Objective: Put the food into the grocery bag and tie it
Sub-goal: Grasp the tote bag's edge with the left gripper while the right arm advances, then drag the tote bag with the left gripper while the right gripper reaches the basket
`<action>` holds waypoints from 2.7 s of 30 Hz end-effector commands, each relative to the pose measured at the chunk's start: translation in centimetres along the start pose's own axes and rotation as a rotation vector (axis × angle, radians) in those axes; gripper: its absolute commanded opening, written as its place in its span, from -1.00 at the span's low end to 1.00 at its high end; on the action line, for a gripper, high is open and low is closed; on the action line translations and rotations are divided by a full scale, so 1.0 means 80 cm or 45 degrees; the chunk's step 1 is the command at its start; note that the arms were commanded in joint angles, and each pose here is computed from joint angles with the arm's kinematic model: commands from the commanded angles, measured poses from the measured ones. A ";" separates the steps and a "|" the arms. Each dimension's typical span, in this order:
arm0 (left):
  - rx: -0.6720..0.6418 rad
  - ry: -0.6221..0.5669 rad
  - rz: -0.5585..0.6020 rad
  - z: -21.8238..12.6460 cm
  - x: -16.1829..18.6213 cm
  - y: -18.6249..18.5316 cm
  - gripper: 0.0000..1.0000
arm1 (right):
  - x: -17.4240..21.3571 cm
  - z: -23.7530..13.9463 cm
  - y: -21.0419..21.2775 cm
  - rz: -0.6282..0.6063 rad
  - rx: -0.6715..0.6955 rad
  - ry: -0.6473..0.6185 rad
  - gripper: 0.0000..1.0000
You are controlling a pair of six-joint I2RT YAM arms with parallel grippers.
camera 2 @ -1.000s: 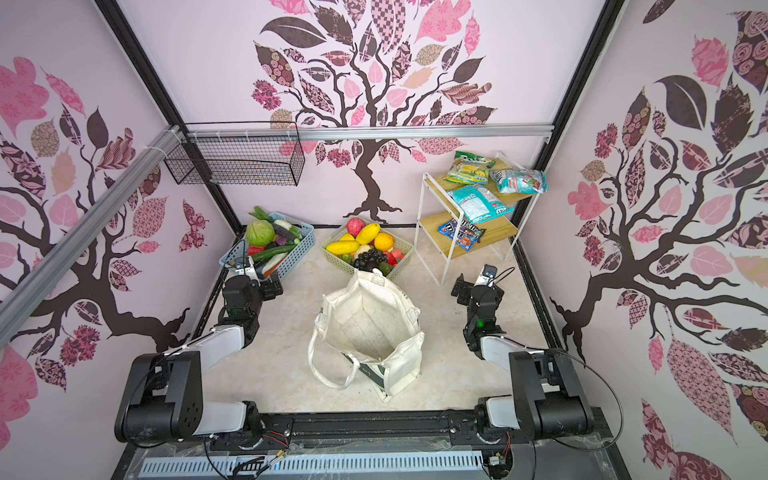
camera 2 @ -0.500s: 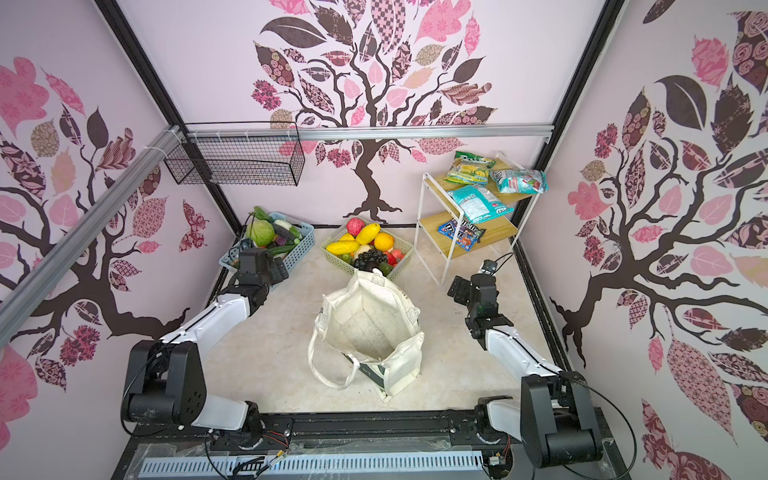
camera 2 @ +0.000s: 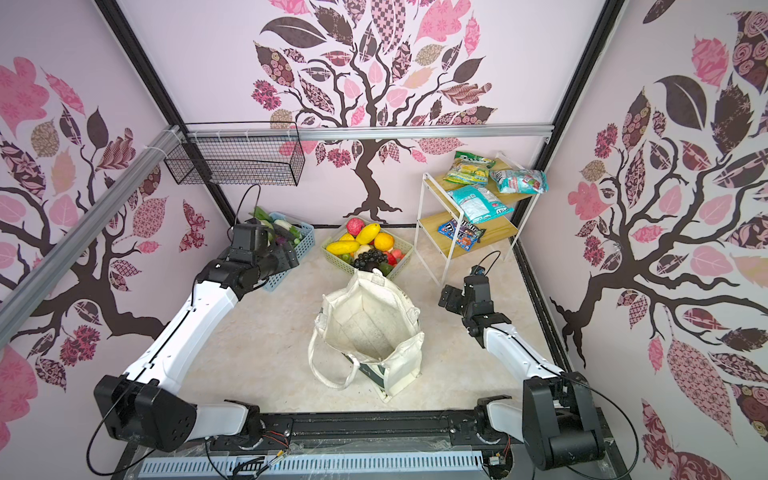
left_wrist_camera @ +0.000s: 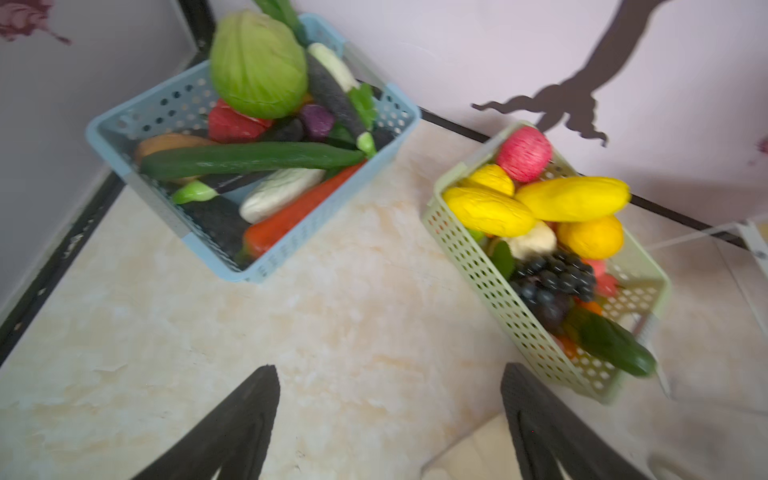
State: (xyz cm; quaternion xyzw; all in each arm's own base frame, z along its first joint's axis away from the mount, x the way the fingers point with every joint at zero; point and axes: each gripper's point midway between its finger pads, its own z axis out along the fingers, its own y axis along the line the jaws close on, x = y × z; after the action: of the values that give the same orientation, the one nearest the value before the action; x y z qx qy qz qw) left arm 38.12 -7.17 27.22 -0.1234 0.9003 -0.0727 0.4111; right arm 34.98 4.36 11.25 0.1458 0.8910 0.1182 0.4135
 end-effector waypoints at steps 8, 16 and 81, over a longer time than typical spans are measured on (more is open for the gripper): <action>0.242 0.215 0.435 -0.068 0.080 -0.107 0.75 | -0.010 -0.007 0.037 -0.043 -0.080 0.035 0.85; 0.379 0.275 0.652 -0.081 0.116 -0.157 0.74 | 0.003 -0.003 0.044 -0.061 -0.103 0.080 0.85; -0.160 0.242 0.018 0.020 0.022 0.094 -1.00 | 0.033 -0.013 0.206 -0.301 -0.480 0.148 0.59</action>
State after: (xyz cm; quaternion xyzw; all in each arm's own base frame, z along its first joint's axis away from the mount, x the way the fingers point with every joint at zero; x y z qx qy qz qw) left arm 36.20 -1.25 23.06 -0.1326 0.9419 -0.0460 0.3052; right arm 33.99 19.17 15.02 -0.0223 0.8950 0.2387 0.3760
